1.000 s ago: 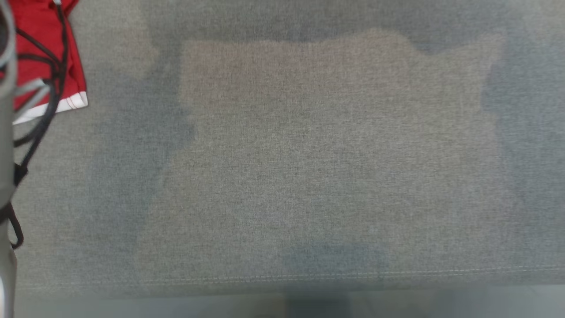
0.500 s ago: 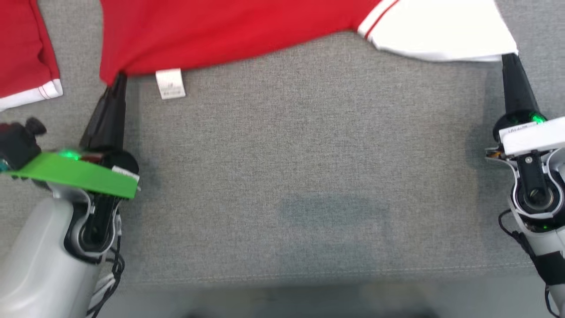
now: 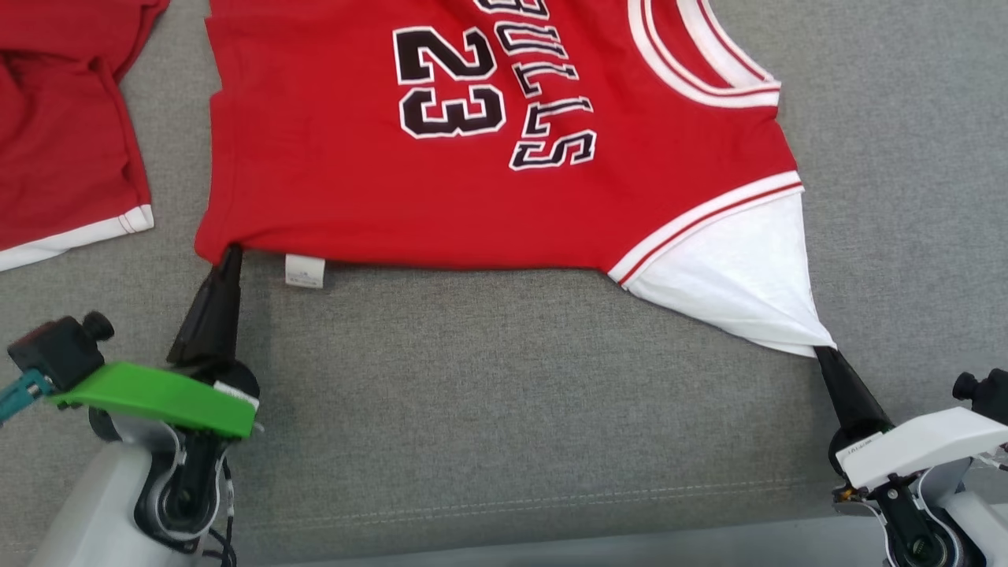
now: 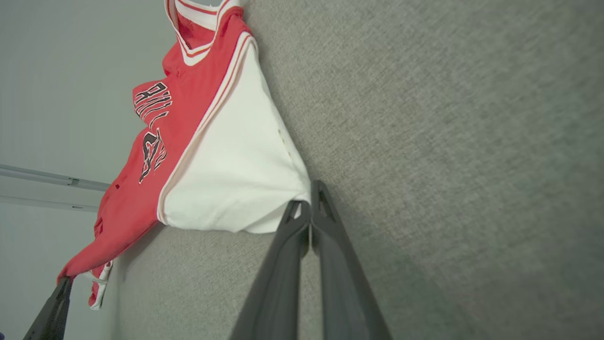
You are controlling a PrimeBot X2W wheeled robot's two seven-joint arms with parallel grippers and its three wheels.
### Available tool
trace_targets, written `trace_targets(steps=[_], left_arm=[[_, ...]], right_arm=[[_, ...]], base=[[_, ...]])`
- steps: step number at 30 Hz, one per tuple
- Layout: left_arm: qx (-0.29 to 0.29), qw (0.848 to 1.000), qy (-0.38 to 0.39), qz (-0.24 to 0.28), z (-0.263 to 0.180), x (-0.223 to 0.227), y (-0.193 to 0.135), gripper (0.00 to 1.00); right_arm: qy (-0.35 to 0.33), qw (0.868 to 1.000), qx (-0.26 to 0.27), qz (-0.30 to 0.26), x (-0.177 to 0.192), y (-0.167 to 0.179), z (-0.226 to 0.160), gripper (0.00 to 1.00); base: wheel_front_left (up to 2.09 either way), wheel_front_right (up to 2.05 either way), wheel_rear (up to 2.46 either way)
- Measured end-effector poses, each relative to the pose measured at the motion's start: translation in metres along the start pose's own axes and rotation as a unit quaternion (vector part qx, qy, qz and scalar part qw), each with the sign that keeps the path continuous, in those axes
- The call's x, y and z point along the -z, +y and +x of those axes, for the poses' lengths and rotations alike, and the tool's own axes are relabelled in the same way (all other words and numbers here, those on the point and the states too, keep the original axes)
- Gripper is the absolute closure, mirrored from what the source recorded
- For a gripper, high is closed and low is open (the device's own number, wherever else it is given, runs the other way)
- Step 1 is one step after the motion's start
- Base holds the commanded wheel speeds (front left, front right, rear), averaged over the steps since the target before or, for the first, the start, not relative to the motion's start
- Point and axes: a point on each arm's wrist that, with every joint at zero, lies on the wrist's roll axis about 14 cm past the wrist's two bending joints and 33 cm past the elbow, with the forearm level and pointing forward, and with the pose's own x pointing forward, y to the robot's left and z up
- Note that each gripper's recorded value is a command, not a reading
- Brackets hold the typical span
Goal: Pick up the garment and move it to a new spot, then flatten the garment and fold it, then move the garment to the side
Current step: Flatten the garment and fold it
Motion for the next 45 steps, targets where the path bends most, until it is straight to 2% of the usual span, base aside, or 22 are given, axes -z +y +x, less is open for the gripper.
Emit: trace_targets(steps=[7,11,17,19,23,28,32,36,45], left_arm=[[0.005,0.993,0.115,0.022,-0.048,0.045,-0.001,1.00],[0.009,0.990,0.142,0.023,-0.058,0.054,-0.003,1.00],[-0.006,0.989,0.147,0.021,-0.070,0.044,0.006,1.00],[-0.018,0.990,0.143,0.006,-0.076,0.041,0.012,1.00],[-0.028,0.988,0.154,0.012,-0.087,0.037,0.020,1.00],[-0.025,0.986,0.165,0.006,-0.091,0.030,0.020,1.00],[-0.032,0.982,0.186,-0.002,-0.101,0.039,0.023,1.00],[-0.036,0.979,0.202,-0.015,-0.110,0.048,0.023,1.00],[-0.035,0.979,0.201,-0.020,-0.106,0.043,0.024,1.00]], right_arm=[[-0.007,1.000,-0.015,-0.018,-0.011,0.002,-0.022,1.00],[0.008,1.000,-0.011,-0.015,-0.003,-0.003,-0.031,1.00],[0.081,0.996,-0.006,-0.031,0.027,-0.012,-0.046,1.00],[0.090,0.995,-0.005,-0.038,0.028,-0.015,-0.048,1.00],[0.085,0.995,-0.015,-0.052,0.018,-0.011,-0.046,1.00],[0.099,0.994,-0.031,-0.037,0.021,-0.002,-0.050,1.00],[0.151,0.988,-0.016,-0.036,0.039,-0.013,-0.066,1.00],[0.192,0.981,-0.023,-0.015,0.056,-0.008,-0.079,1.00],[0.182,0.983,-0.016,-0.024,0.043,-0.014,-0.085,1.00]], base=[[0.00,0.00,0.00],[0.00,0.00,0.00],[0.00,0.00,0.00],[0.00,0.00,0.00],[0.00,0.00,0.00],[0.00,0.00,0.00],[0.00,0.00,0.00],[0.00,0.00,0.00],[0.00,0.00,0.00]])
